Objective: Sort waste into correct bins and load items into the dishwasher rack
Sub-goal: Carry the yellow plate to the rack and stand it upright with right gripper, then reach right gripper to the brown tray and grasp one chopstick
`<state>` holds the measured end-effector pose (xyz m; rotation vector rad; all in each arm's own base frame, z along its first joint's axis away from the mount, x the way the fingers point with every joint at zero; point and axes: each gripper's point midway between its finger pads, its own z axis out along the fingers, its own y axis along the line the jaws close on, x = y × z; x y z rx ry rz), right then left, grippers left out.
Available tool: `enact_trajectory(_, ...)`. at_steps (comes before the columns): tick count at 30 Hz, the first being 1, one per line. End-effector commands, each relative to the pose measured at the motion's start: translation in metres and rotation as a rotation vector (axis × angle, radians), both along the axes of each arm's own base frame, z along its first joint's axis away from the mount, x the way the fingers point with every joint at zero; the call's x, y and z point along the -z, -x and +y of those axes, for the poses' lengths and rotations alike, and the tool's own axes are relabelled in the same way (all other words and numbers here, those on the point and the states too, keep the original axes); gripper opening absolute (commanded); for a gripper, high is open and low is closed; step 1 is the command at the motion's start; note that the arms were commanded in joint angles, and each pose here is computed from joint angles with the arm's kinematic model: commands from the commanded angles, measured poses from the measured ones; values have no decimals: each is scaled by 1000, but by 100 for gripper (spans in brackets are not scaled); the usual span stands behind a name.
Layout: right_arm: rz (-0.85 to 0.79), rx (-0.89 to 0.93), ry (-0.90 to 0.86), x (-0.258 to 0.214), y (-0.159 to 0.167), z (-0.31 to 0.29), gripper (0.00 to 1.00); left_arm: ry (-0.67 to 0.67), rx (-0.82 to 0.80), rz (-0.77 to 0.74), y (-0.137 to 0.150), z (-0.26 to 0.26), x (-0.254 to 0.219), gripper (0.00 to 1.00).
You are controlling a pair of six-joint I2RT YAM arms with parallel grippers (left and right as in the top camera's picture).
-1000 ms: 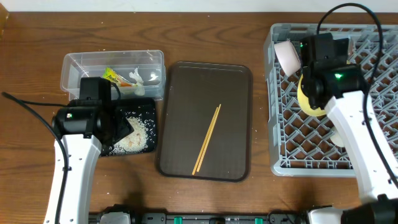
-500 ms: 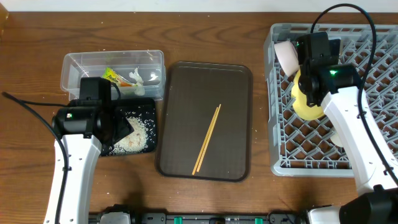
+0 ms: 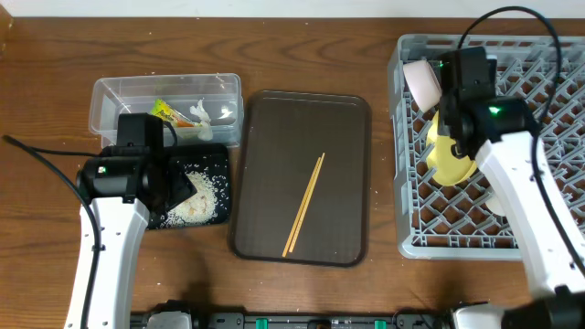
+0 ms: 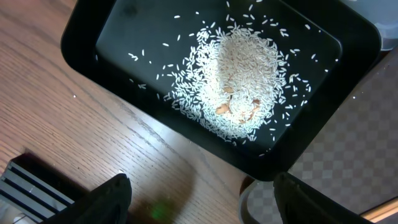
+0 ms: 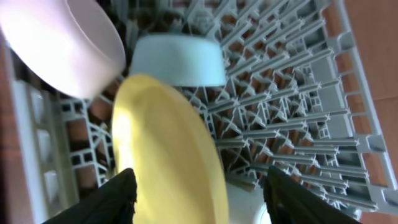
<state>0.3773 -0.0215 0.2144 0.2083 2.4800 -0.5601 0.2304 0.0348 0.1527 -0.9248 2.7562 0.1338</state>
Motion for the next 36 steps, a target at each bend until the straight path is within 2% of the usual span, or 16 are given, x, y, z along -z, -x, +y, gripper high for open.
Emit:
enact_trajectory(1, -130, -6, -82, -36, 8, 5, 66, -14, -17, -2, 0, 4, -2, 76)
enact_trajectory(4, -156, -139, -279, -45, 10, 42, 62, -14, -17, -2, 0, 4, -2, 76)
enact_trajectory(8, -89, -357, -565, -42, 22, 107, 61, -14, -17, -3, 0, 4, -2, 76)
enact_trajectory(11, 0, -443, -653, -30, 33, 141, 60, -14, -17, -3, 0, 4, -2, 76)
enact_trajectory(20, 301, -485, -666, 40, 67, 223, 56, -14, -17, -2, 0, 4, -2, 76)
enact_trajectory(25, 435, -446, -603, 89, 85, 258, 57, -14, -17, -2, 0, 4, -2, 76)
enact_trajectory(36, 594, -257, -482, 176, 116, 286, 57, -14, -17, -2, 0, 4, -2, 76)
